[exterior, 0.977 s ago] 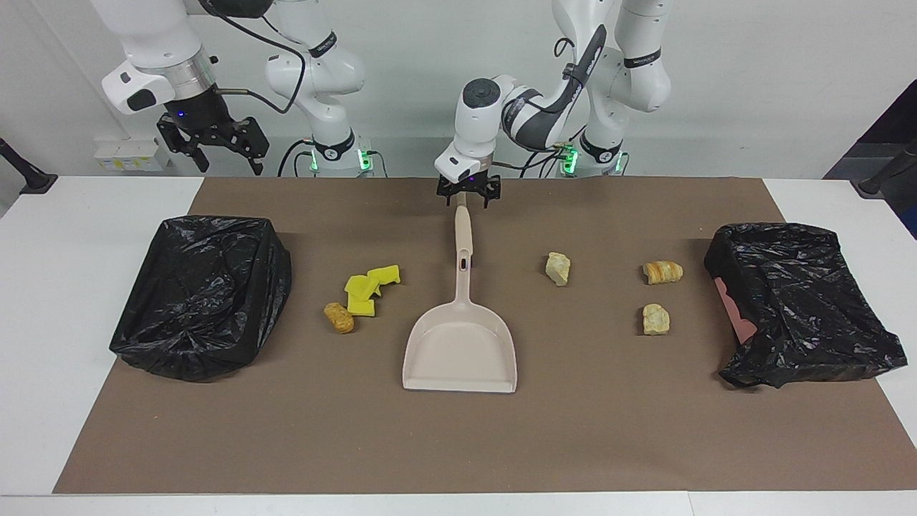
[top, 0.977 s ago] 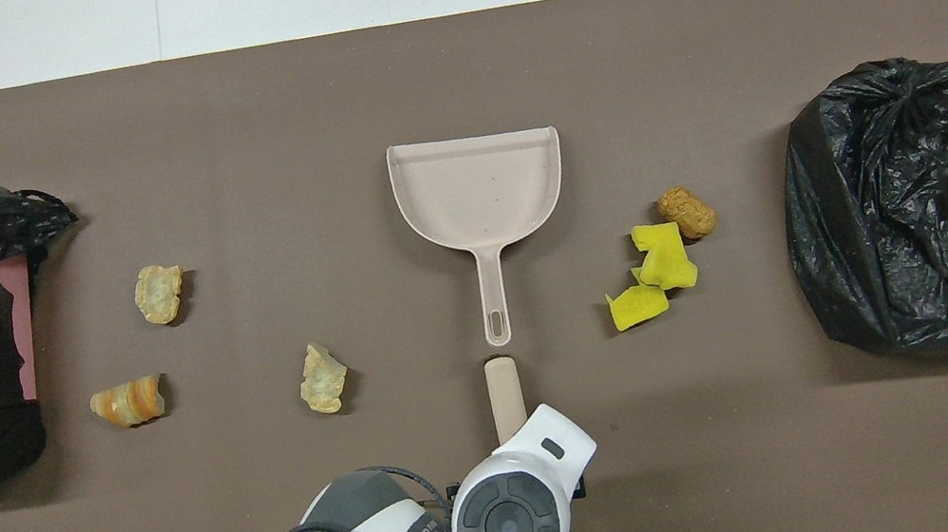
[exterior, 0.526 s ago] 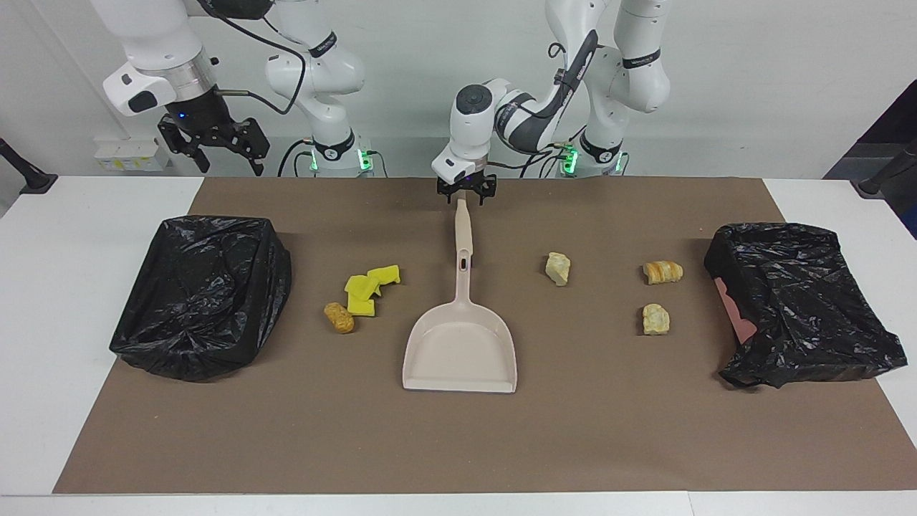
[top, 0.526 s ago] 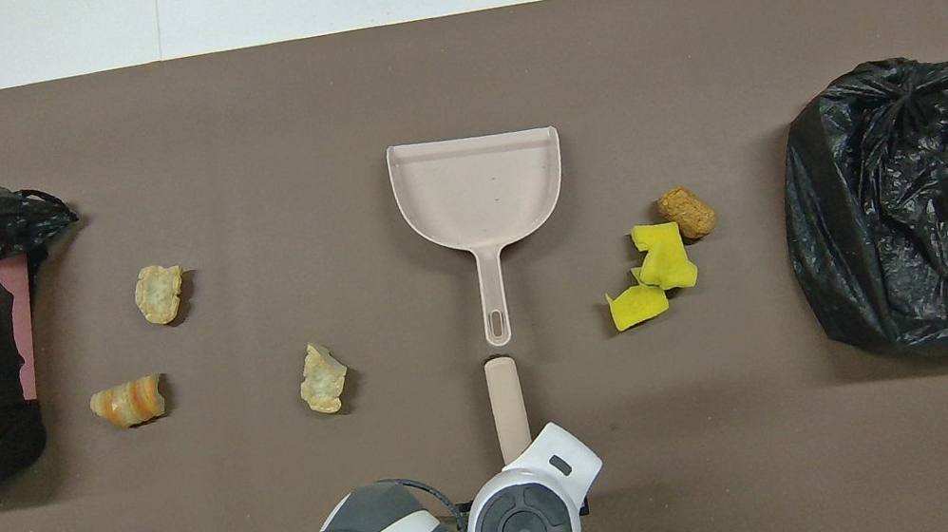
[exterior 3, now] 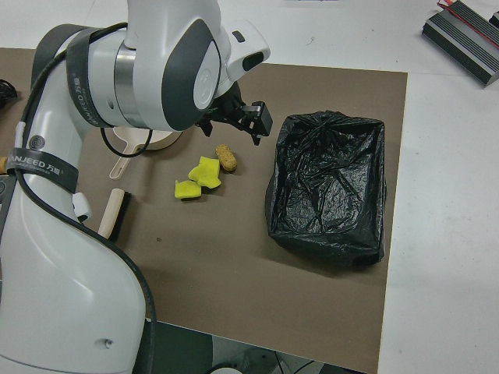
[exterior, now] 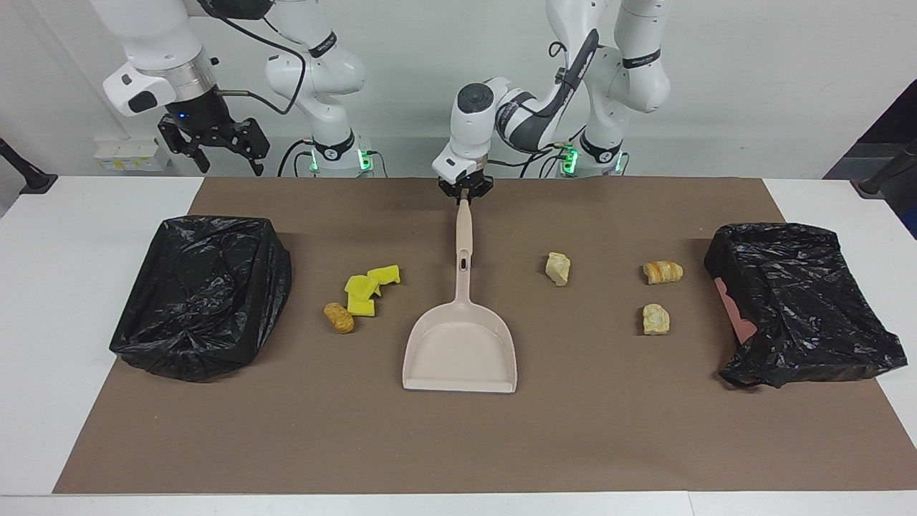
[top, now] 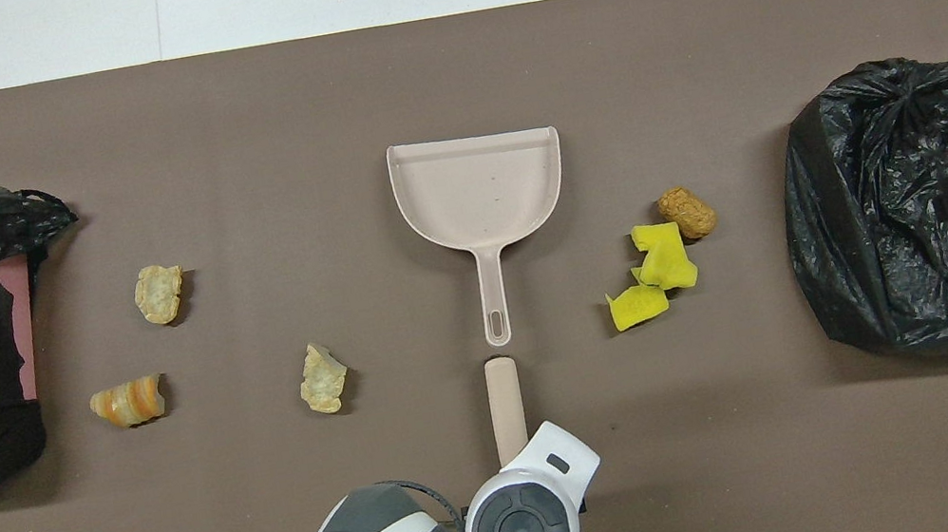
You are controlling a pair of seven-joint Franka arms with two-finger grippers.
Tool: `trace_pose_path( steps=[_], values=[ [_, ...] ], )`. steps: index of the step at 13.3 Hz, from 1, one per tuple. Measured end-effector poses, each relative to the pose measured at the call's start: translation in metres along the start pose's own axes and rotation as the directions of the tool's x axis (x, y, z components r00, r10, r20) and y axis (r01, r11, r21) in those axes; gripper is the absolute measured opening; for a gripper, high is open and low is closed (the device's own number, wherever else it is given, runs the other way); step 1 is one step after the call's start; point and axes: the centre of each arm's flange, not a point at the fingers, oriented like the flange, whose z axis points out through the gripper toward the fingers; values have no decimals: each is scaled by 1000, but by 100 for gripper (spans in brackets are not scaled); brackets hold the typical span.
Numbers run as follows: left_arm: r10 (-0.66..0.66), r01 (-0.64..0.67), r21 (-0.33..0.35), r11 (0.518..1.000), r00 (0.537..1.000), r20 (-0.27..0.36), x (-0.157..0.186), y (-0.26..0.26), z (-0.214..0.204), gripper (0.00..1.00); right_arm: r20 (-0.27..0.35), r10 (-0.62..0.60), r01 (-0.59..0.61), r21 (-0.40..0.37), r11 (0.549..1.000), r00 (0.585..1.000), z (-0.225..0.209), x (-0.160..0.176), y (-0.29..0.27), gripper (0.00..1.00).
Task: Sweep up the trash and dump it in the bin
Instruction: 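Reach the left gripper to the beige brush handle and grasp it, then lift the brush with the left gripper while the right gripper grasps the dustpan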
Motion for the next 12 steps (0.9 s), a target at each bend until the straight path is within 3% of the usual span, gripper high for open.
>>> trace_pose_path(
  steps=[3, 6, 10, 12],
  values=[
    [-48, 48, 23, 999, 999, 25, 11, -19, -22, 25, 0, 0, 0, 0, 1000, 1000, 0, 0, 0, 100],
    [-142, 138, 86, 987, 989, 45, 47, -69, -49, 25, -1, 0, 0, 0, 1000, 1000, 0, 0, 0, 100],
    [-268, 263, 173, 949, 963, 4, 102, -146, -65, 25, -1, -17, 17, 1, 1000, 1000, 4, -3, -10, 100],
    [-334, 330, 203, 922, 942, -15, 125, -181, -81, 25, -32, -44, 44, 1, 999, 999, 15, 1, -40, 100]
  ],
)
